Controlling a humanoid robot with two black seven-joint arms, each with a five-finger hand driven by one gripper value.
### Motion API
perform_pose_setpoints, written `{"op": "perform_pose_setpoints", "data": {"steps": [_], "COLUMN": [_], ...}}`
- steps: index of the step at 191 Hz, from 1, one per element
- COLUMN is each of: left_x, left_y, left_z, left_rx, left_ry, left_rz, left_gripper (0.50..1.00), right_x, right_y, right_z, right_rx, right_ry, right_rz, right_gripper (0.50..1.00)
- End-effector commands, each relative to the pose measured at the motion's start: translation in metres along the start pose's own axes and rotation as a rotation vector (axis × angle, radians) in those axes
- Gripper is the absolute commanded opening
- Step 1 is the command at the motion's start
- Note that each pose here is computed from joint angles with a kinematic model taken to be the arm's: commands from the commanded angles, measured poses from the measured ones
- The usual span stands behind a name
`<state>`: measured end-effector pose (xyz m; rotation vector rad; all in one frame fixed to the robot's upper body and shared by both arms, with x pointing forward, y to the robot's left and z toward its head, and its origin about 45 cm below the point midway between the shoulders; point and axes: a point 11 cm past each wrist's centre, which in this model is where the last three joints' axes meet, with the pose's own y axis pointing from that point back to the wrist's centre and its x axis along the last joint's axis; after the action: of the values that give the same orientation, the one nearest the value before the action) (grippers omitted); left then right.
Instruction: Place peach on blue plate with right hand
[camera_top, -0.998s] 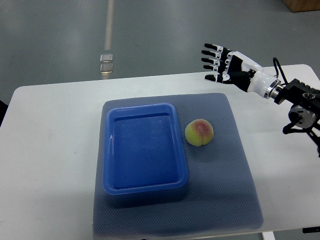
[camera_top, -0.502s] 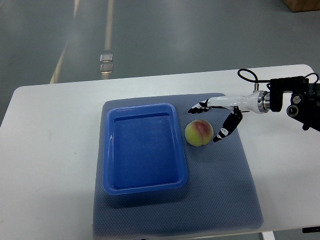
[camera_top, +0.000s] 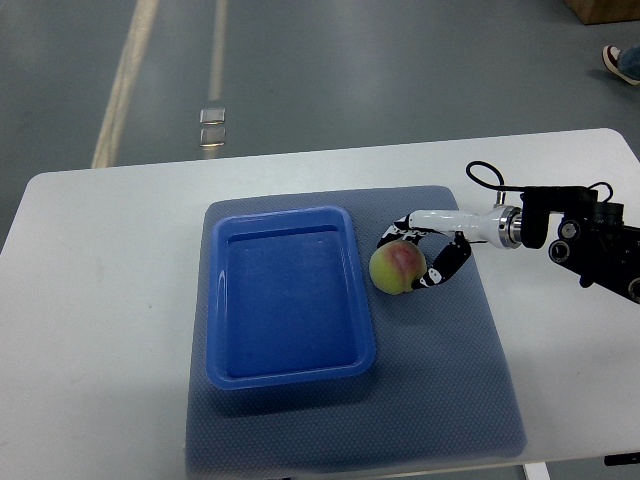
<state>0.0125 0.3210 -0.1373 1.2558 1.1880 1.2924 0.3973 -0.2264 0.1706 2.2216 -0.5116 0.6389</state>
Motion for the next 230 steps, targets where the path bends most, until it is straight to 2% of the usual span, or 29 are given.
{"op": "perform_pose_setpoints", "data": {"steps": [1, 4, 14, 33, 42, 43, 54, 63, 64, 71, 93, 94, 98, 108, 109, 125, 126, 132, 145, 154, 156, 169, 177, 180, 191, 201, 202, 204, 230], "left_x": [0.000, 0.000, 0.000, 0.000, 0.000, 0.000, 0.000, 0.000, 0.000, 0.000, 0.000, 0.000, 0.000, 0.000, 0.000, 0.000, 0.000, 0.001, 0.000, 0.000, 0.000, -0.001, -0.001, -0.001, -0.001, -0.001, 0.000, 0.000, 0.002], "left_y": [0.000, 0.000, 0.000, 0.000, 0.000, 0.000, 0.000, 0.000, 0.000, 0.000, 0.000, 0.000, 0.000, 0.000, 0.000, 0.000, 0.000, 0.000, 0.000, 0.000, 0.000, 0.000, 0.000, 0.000, 0.000, 0.000, 0.000, 0.000, 0.000], "left_z": [0.000, -0.001, 0.000, -0.001, -0.001, -0.001, 0.000, 0.000, -0.001, -0.001, 0.000, -0.001, 0.000, 0.000, 0.000, 0.000, 0.000, 0.000, -0.001, -0.001, -0.001, -0.002, -0.002, -0.002, -0.002, -0.002, -0.002, -0.003, -0.003], "left_rx": [-0.001, 0.001, -0.001, 0.001, 0.001, 0.001, -0.001, -0.001, 0.001, 0.001, -0.001, 0.001, -0.001, -0.001, 0.001, 0.001, 0.001, 0.001, 0.002, 0.002, 0.002, 0.004, 0.004, 0.004, 0.004, 0.004, 0.004, 0.005, 0.005], "left_ry": [0.000, 0.000, 0.000, 0.000, 0.000, 0.000, 0.000, 0.000, 0.000, 0.000, 0.000, 0.000, 0.000, 0.000, 0.001, 0.002, 0.002, 0.002, 0.002, 0.002, 0.002, 0.002, 0.002, 0.002, 0.002, 0.002, 0.002, 0.002, 0.003], "left_rz": [0.001, 0.000, 0.000, 0.000, 0.000, -0.002, -0.002, -0.002, 0.000, 0.000, 0.000, -0.002, -0.002, -0.002, -0.002, -0.002, 0.000, 0.001, 0.000, 0.000, -0.002, -0.003, -0.003, -0.003, -0.005, -0.005, -0.003, -0.003, 0.001], "left_gripper": [1.000, 1.000, 1.000, 1.000, 1.000, 1.000, 1.000, 1.000, 1.000, 1.000, 1.000, 1.000, 1.000, 1.000, 1.000, 1.000, 1.000, 1.000, 1.000, 1.000, 1.000, 1.000, 1.000, 1.000, 1.000, 1.000, 1.000, 1.000, 1.000], "right_x": [0.000, 0.000, 0.009, 0.050, 0.050, 0.068, 0.082, 0.082, 0.094, 0.099, 0.096, 0.082, 0.076, 0.076, 0.064, 0.057, 0.043, 0.033, 0.020, 0.020, 0.011, -0.003, -0.009, -0.011, -0.014, -0.014, -0.014, -0.014, -0.001], "right_y": [-0.002, -0.002, 0.003, 0.025, 0.025, 0.039, 0.049, 0.049, 0.052, 0.052, 0.041, 0.019, 0.009, 0.009, -0.012, -0.026, -0.049, -0.063, -0.083, -0.083, -0.095, -0.105, -0.109, -0.111, -0.113, -0.113, -0.113, -0.113, -0.105], "right_z": [-0.003, -0.004, -0.006, -0.020, -0.020, -0.033, -0.051, -0.051, -0.067, -0.076, -0.086, -0.103, -0.110, -0.110, -0.117, -0.119, -0.123, -0.128, -0.133, -0.133, -0.137, -0.135, -0.133, -0.135, -0.135, -0.135, -0.133, -0.132, -0.126], "right_rx": [0.008, 0.010, 0.017, 0.033, 0.033, 0.058, 0.096, 0.096, 0.114, 0.125, 0.134, 0.169, 0.181, 0.181, 0.190, 0.187, 0.180, 0.179, 0.170, 0.170, 0.167, 0.156, 0.149, 0.151, 0.150, 0.150, 0.145, 0.143, 0.141], "right_ry": [-0.004, -0.003, -0.006, 0.030, 0.030, 0.044, 0.046, 0.046, 0.065, 0.078, 0.088, 0.100, 0.105, 0.105, 0.103, 0.099, 0.097, 0.099, 0.097, 0.097, 0.093, 0.079, 0.070, 0.068, 0.062, 0.062, 0.056, 0.053, 0.031], "right_rz": [-0.002, -0.002, 0.008, 0.048, 0.048, 0.055, 0.062, 0.062, 0.075, 0.082, 0.065, 0.024, 0.009, 0.009, -0.012, -0.023, -0.044, -0.057, -0.072, -0.072, -0.088, -0.109, -0.117, -0.119, -0.123, -0.123, -0.121, -0.121, -0.100], "right_gripper": [0.543, 0.515, 0.500, 0.500, 0.500, 0.500, 0.500, 0.500, 0.500, 0.500, 0.500, 0.500, 0.500, 0.500, 0.500, 0.500, 0.500, 0.500, 0.500, 0.500, 0.500, 0.549, 0.611, 0.658, 0.719, 0.719, 0.921, 0.952, 0.948]}}
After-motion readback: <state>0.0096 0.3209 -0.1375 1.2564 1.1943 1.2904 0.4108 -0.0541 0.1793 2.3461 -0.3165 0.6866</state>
